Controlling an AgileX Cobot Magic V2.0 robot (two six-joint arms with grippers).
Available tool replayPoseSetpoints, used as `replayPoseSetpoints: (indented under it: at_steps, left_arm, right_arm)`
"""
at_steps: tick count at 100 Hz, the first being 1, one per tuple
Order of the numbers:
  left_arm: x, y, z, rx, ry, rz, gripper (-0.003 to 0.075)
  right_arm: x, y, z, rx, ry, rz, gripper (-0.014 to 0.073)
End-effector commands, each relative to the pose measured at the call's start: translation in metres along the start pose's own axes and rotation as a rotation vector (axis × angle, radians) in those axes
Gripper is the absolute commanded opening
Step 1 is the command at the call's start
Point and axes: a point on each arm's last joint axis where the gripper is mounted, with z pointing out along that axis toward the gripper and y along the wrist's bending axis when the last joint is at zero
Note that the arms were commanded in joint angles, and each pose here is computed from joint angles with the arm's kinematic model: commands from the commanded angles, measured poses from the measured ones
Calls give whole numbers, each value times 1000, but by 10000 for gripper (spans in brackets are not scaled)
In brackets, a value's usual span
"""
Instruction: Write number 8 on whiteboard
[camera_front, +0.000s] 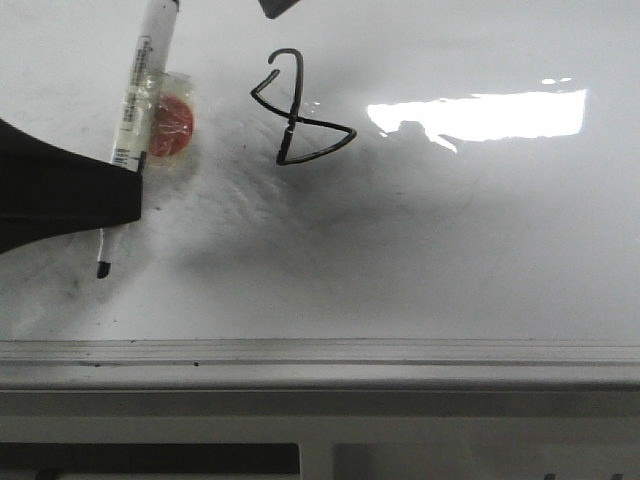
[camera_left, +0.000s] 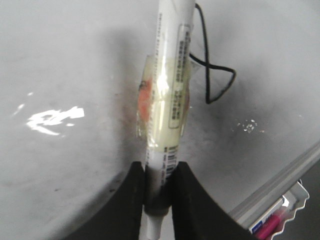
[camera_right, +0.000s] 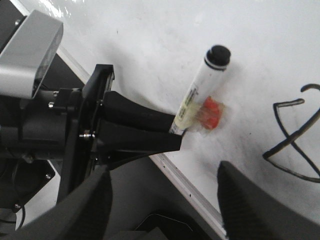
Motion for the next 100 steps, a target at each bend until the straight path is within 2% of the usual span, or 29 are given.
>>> replayPoseSetpoints:
  at_steps: [1, 15, 53, 60, 75, 80, 88, 100]
  left_arm:
    - [-16, -3, 0, -1, -96, -108, -21]
    - [-10, 3, 0, -61, -39, -212, -21]
    - [-11, 3, 0, -61, -42, -214, -14]
    - [-12, 2, 0, -54, -57, -205, 45]
    - [-15, 1, 0, -41, -87, -192, 281]
    - [-15, 1, 0, -40, -89, -194, 333]
    - [-15, 1, 0, -40, -89, -194, 359]
    - [-19, 0, -5, -28, -113, -195, 357]
  right_arm:
    - [-14, 5, -13, -26, -108, -5, 395]
    - [-14, 5, -13, -24, -110, -9, 395]
    - [-13, 5, -13, -21, -100, -11, 395]
    - [-13, 4, -13, -20, -97, -11, 395]
    - [-13, 4, -13, -12, -99, -29, 395]
    - [-13, 3, -14, -1, -101, -44, 391]
    - [-14, 2, -17, 11, -110, -64, 333]
    - [-14, 0, -25, 32, -134, -100, 139]
